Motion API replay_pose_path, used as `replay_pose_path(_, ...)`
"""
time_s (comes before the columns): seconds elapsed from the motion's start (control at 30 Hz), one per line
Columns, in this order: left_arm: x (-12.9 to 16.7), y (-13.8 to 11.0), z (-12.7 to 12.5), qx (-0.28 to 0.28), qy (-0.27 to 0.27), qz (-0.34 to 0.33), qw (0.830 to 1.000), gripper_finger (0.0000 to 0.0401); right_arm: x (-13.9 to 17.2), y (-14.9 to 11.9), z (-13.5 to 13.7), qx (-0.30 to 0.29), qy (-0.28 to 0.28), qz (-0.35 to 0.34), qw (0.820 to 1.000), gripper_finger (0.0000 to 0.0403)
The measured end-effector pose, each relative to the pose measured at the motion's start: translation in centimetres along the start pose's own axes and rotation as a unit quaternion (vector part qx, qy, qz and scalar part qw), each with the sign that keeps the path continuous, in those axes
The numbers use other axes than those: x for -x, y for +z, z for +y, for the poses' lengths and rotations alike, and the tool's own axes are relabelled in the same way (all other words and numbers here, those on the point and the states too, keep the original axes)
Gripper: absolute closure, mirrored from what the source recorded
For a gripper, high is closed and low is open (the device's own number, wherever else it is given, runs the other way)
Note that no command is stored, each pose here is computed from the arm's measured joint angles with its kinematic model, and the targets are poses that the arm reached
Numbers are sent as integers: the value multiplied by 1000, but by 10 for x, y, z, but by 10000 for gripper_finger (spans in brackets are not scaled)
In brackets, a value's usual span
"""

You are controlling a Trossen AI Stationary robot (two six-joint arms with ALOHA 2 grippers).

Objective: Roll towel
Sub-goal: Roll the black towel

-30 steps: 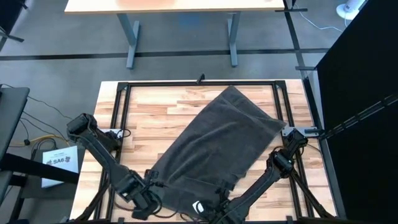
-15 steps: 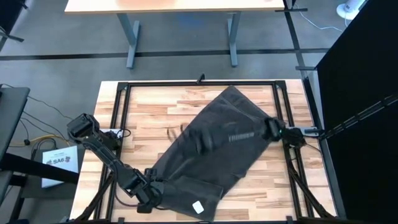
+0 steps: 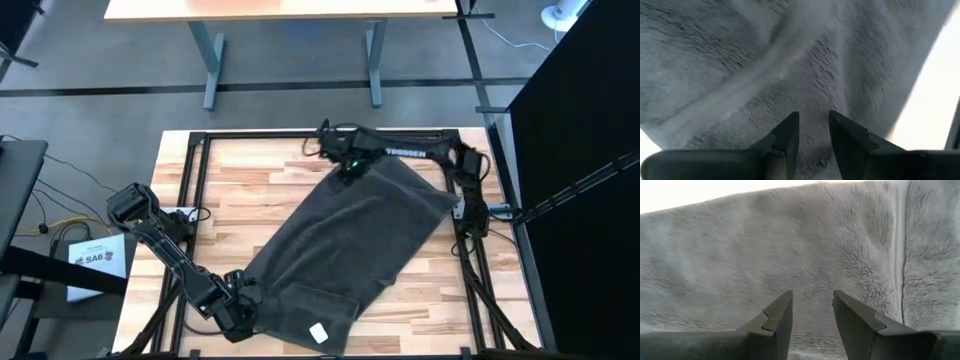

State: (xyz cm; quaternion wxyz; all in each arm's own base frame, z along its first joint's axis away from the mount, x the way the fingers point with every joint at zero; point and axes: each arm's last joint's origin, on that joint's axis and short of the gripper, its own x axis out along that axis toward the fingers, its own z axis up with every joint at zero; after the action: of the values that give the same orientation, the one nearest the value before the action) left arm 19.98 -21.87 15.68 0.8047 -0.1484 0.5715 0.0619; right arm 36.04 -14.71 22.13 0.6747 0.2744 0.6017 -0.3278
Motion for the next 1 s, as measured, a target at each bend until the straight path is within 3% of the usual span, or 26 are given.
replay_pose_path(0.2,-2,8,4,51,3,-3,999,310,-31,-7,-52,3,4,45,999,276)
replay_pose_path(0.3,-2,8,4,69,1,-4,998,310,-46,-8,-65,-3,50,58,997,276)
replay_pose_path(0.7,-1,8,-5,104,-39,-7,994,310,-62,7,-98,-33,123,29,991,276)
replay_pose_path(0.83,-1,9,-5,110,-41,-7,993,310,-80,8,-106,-40,132,74,988,276)
replay_pose_path(1.0,1,10,-7,121,-47,-9,991,310,-90,15,-103,7,136,121,983,276)
